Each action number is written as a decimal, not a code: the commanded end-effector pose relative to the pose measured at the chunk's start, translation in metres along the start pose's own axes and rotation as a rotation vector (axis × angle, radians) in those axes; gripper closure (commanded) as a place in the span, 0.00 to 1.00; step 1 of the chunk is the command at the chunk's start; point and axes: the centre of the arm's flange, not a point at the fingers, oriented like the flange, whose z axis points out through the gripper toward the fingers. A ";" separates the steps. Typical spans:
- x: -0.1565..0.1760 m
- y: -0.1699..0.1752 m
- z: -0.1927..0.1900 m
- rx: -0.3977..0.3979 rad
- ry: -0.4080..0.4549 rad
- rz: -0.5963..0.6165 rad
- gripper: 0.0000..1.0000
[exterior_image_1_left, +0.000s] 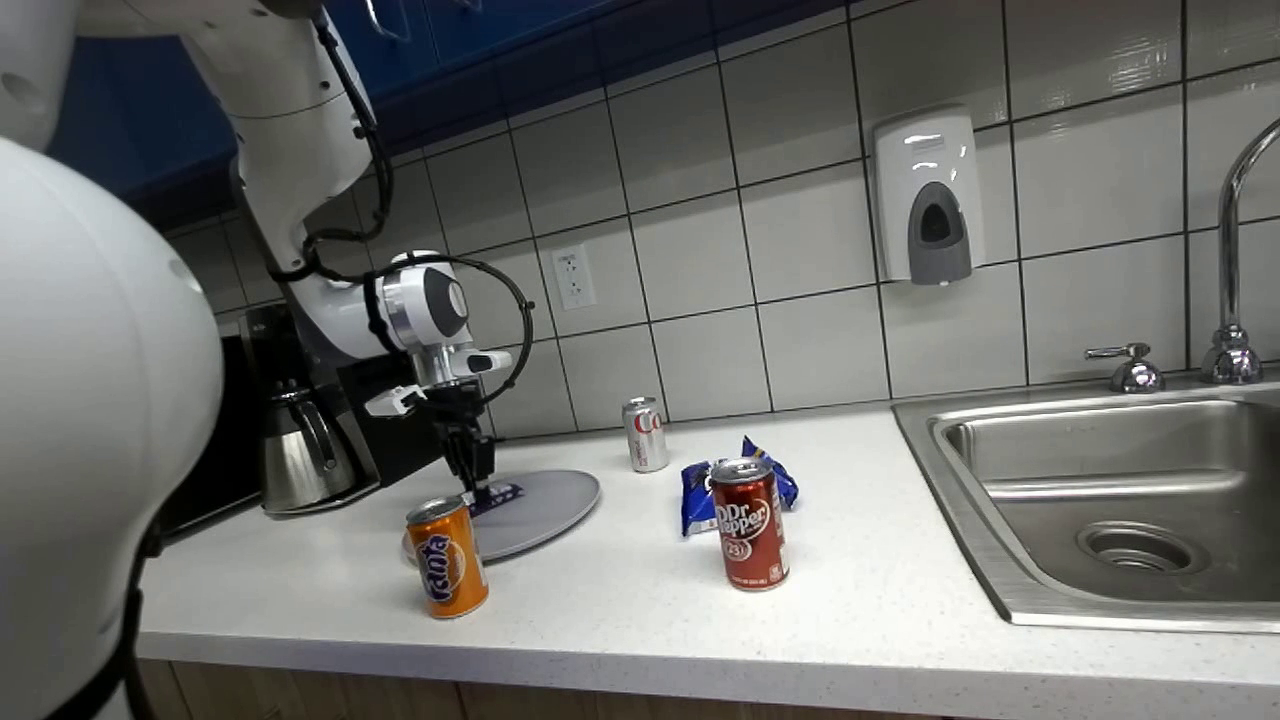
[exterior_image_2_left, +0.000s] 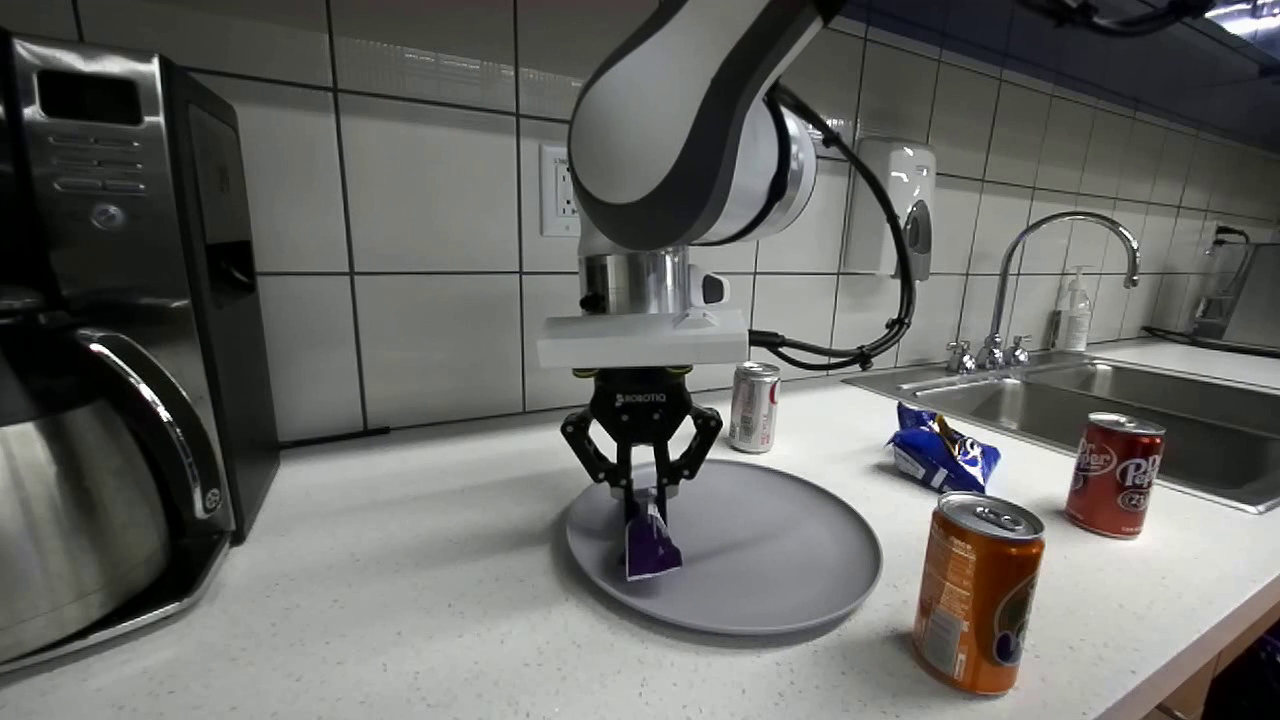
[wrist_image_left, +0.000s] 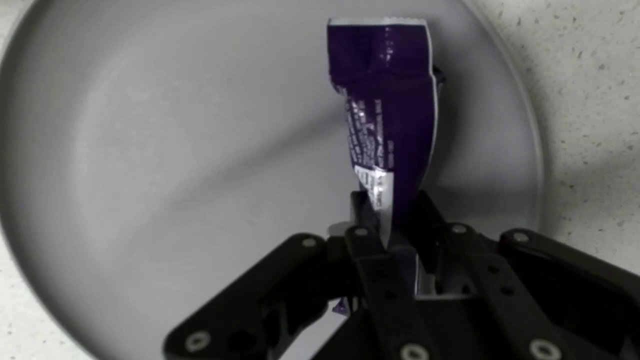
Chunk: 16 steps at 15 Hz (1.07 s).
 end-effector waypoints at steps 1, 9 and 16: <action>0.003 0.002 -0.008 0.001 -0.024 -0.003 0.97; 0.000 -0.013 -0.033 0.017 0.007 -0.028 0.96; 0.002 -0.046 -0.051 0.005 0.008 -0.097 0.96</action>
